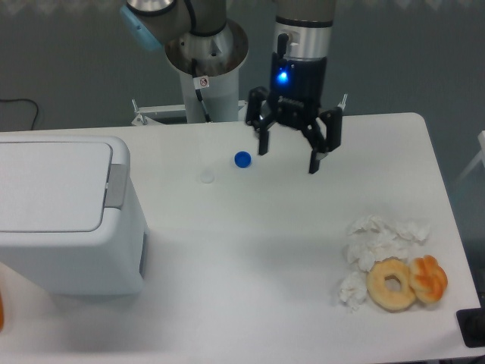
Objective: Close the trash can
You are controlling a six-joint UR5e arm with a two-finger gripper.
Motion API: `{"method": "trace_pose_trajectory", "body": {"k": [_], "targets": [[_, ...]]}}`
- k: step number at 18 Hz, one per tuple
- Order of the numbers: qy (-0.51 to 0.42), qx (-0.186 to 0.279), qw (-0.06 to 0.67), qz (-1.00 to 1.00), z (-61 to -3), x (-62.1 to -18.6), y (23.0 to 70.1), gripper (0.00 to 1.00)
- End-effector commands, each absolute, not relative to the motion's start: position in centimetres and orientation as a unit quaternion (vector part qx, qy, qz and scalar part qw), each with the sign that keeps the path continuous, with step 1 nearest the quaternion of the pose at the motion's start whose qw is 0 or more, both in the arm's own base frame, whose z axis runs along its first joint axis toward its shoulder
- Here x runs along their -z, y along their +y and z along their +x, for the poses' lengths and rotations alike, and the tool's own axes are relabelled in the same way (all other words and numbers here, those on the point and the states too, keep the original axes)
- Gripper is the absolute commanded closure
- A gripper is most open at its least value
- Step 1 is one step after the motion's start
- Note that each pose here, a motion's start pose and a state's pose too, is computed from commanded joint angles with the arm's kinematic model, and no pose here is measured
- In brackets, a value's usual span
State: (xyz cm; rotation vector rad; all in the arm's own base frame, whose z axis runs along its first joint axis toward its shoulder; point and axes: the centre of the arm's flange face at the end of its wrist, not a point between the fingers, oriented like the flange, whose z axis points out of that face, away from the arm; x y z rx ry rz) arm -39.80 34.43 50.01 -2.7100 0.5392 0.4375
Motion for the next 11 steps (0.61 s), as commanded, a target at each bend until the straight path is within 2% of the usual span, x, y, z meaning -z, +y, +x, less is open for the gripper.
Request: {"method": "trace_pose_trajectory", "body": {"k": [5, 11], "targets": [[0.237, -0.145, 0.154, -0.948, -40.8, -50.0, 31.4, 0.0], [0.235, -0.149, 0.161, -0.947, -40.7, -50.3, 31.0, 0.0]]}}
